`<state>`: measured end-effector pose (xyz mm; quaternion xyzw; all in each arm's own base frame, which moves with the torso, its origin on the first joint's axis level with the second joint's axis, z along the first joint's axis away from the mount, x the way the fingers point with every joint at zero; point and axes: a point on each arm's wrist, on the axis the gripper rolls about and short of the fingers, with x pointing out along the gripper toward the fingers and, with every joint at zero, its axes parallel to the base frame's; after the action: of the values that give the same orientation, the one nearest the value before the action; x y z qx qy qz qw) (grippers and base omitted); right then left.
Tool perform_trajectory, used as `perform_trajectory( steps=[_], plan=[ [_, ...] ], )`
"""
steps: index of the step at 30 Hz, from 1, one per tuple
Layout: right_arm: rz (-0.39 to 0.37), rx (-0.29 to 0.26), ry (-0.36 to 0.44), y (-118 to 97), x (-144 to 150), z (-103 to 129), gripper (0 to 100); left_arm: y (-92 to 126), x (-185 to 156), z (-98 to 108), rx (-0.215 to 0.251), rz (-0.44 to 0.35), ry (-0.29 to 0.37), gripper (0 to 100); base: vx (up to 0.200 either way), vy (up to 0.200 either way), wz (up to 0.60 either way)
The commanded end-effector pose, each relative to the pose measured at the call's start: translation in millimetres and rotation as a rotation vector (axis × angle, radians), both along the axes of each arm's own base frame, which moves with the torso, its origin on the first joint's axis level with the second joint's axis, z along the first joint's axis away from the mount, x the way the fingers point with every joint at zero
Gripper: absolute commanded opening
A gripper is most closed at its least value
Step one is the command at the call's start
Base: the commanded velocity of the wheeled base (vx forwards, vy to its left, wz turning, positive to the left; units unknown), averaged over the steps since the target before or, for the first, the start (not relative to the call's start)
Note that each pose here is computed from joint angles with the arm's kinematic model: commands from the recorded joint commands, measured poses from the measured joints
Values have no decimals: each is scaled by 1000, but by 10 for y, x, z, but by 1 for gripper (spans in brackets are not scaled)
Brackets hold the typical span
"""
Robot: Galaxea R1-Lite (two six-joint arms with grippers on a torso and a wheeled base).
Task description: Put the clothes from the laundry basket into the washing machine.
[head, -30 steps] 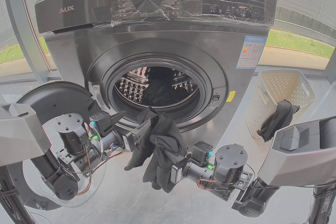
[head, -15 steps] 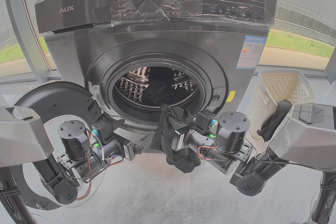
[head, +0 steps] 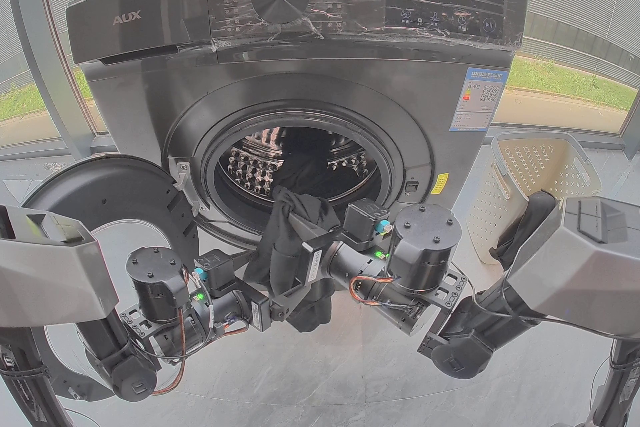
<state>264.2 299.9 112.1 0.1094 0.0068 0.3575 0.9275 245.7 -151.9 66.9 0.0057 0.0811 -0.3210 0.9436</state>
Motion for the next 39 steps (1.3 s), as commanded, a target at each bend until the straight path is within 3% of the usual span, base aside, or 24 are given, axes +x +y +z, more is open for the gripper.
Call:
perform_trajectory(
  steps=[1, 12, 13, 32, 33, 37, 39],
  plan=[
    [16, 8, -5, 56, -42, 16, 0, -21, 2, -39, 6, -6, 11, 100, 0, 0, 0],
    [37, 0, 10, 86, -165, -39, 0, 10, 226, -85, -13, 52, -2, 100, 0, 0, 0],
    [37, 0, 10, 84, -166, -41, 0, 10, 226, -85, -15, 52, 0, 0, 0, 0, 0],
    [6, -3, 17, 107, -183, -98, 0, -9, 267, 37, -44, 63, -47, 0, 0, 0, 0],
    [9, -3, 17, 112, -195, -95, 100, -12, 272, 42, -46, 66, -50, 0, 0, 0, 0],
    [17, -12, 26, 86, -253, -120, 100, -10, 282, 54, -48, 72, -56, 0, 0, 0, 0],
    [13, -41, 39, 24, -292, -183, 100, 0, 274, 173, -73, 75, -89, 0, 0, 0, 0]
  ],
)
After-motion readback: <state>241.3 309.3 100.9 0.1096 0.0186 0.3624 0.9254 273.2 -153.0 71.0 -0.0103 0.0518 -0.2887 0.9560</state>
